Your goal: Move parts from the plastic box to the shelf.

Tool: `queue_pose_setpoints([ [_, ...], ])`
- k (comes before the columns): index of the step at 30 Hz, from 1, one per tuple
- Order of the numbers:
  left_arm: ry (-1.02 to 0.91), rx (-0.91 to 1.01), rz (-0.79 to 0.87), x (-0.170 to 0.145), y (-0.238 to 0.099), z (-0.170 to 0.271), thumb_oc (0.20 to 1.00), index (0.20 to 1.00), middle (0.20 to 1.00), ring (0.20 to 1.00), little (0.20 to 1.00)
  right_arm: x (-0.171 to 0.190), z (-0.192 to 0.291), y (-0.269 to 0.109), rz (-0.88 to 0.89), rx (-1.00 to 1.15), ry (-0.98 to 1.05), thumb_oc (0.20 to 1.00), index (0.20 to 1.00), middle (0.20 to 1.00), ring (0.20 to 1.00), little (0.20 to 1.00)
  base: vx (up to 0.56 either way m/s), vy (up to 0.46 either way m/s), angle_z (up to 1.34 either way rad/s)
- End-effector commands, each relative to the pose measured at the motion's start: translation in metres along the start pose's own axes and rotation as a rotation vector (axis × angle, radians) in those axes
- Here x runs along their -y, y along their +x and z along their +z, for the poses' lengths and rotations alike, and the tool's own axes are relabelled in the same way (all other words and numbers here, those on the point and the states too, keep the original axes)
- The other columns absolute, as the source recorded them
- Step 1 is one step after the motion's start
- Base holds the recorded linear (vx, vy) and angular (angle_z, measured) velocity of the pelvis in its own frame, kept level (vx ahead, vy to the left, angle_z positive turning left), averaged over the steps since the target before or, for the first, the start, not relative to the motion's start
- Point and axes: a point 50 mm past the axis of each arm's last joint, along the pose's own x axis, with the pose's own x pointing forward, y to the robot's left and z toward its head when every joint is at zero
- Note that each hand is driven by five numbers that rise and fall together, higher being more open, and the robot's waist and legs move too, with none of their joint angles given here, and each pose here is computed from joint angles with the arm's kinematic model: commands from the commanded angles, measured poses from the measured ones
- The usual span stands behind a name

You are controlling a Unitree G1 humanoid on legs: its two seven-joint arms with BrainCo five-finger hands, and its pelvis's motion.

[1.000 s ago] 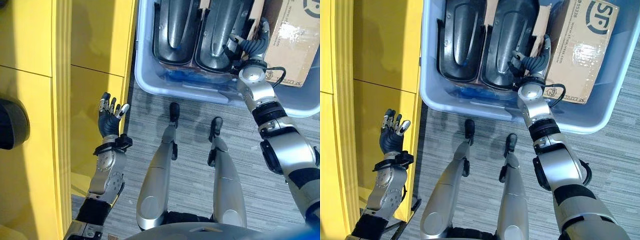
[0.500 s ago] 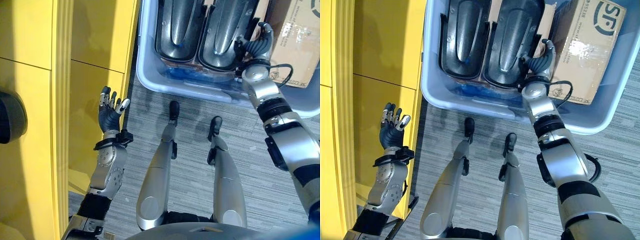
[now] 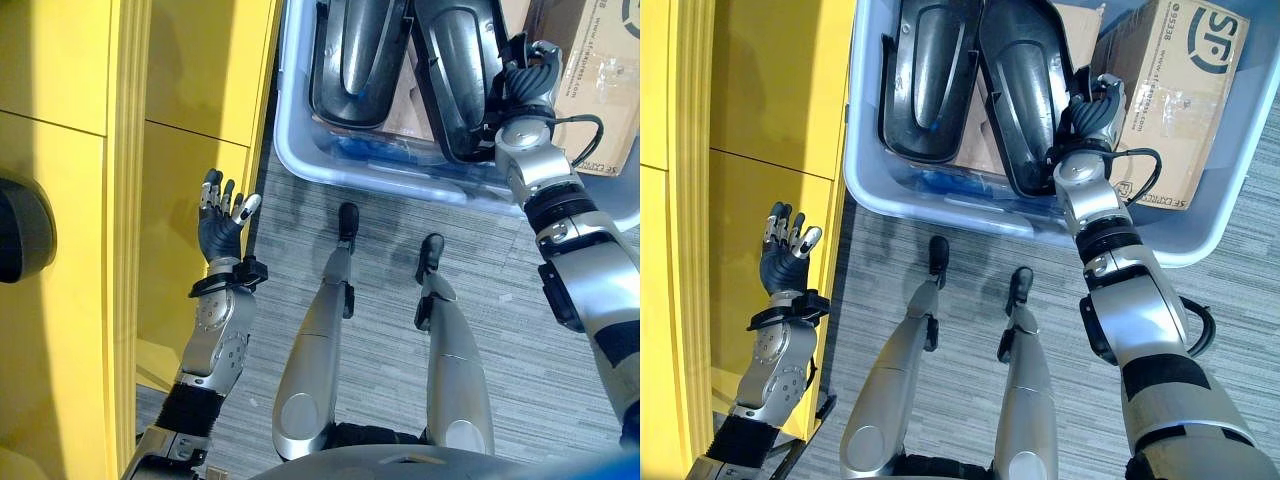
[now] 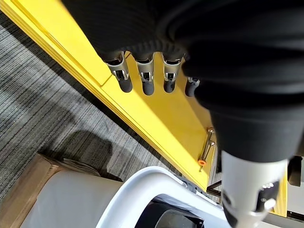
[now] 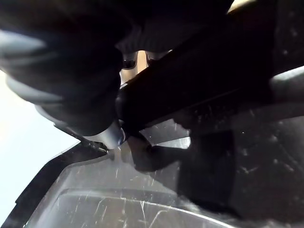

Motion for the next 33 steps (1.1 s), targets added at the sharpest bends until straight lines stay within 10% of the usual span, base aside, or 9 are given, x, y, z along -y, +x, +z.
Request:
queue_pose_setpoints([
  [1,0.011,0.119,-0.032,0.001,0.002,0.024,1.0,1.0,1.0,1.0,1.0,-0.016,0.001,-0.006,0.073,0.031,-0.042,0.2,0.2,0.2,0.2,0.2,0.0,0.0,0.0],
  [21,0.089,-0.019,0.092,-0.037,-0.016,0.006,1.0,1.0,1.0,1.0,1.0,0.001,0.016,-0.111,0.244,0.291,0.672,0.2,0.2,0.2,0.2,0.2,0.0,-0.031,-0.03],
  [33,0.175,-0.121,0.156,-0.069,-0.035,-0.005,1.0,1.0,1.0,1.0,1.0,0.006,-0.037,-0.154,0.358,0.127,0.714,0.2,0.2,0.2,0.2,0.2,0.02,-0.05,0.03],
])
